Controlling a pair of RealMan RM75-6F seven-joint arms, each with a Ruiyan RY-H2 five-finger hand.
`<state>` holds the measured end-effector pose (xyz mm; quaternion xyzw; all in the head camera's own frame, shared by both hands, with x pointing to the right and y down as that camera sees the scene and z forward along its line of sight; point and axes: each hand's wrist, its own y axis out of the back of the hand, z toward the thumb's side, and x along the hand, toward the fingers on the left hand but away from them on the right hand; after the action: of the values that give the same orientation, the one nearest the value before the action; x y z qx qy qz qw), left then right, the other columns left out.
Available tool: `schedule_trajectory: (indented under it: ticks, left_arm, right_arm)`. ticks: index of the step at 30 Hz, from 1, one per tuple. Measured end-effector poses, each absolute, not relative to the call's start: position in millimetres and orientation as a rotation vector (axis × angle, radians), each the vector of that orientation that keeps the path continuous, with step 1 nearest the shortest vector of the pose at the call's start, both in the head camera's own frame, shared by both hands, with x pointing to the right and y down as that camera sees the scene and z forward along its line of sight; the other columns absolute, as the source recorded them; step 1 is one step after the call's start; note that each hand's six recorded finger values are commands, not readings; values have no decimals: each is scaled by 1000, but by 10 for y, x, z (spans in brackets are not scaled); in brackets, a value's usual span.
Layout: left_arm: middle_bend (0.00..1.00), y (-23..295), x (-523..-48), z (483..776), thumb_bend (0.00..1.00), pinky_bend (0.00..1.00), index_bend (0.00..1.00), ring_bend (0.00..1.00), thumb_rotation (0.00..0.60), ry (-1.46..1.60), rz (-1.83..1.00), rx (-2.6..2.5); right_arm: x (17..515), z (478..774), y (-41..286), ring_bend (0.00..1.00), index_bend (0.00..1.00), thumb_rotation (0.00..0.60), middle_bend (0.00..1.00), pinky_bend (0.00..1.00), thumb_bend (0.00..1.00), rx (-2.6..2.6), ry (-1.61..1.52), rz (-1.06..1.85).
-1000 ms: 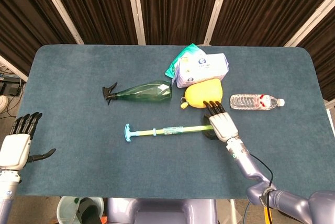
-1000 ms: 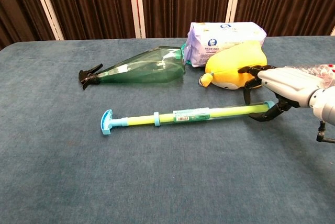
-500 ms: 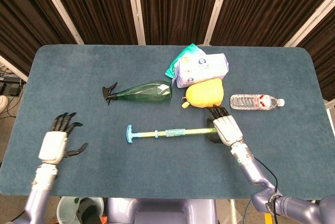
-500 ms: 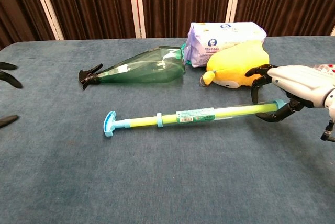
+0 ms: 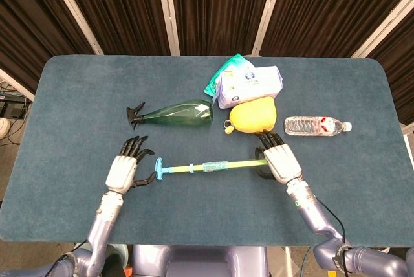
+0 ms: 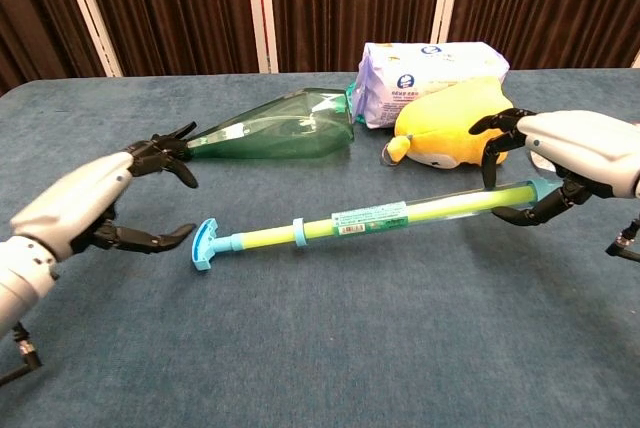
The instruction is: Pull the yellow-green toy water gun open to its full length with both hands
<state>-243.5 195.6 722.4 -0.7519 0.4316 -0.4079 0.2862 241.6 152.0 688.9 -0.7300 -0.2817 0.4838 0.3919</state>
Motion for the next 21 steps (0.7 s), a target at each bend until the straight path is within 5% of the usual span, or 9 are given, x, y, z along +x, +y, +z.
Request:
schedule_trajectory:
  ticks: [13,21]
  left_arm:
    - [44,2053,-1958,7485,241,59,361,0,600,1082,-1132,-2115]
    - [76,2117,-1876,7562,466,59,543,0,600,1033,-1148,-2113]
  right_arm:
    - [2413,6785,1506,12,705,600,128,130,495,-1850,-728,1214]
    - [2491,6759,1459,17,713,600,131,135,495,-1836,-745,1226]
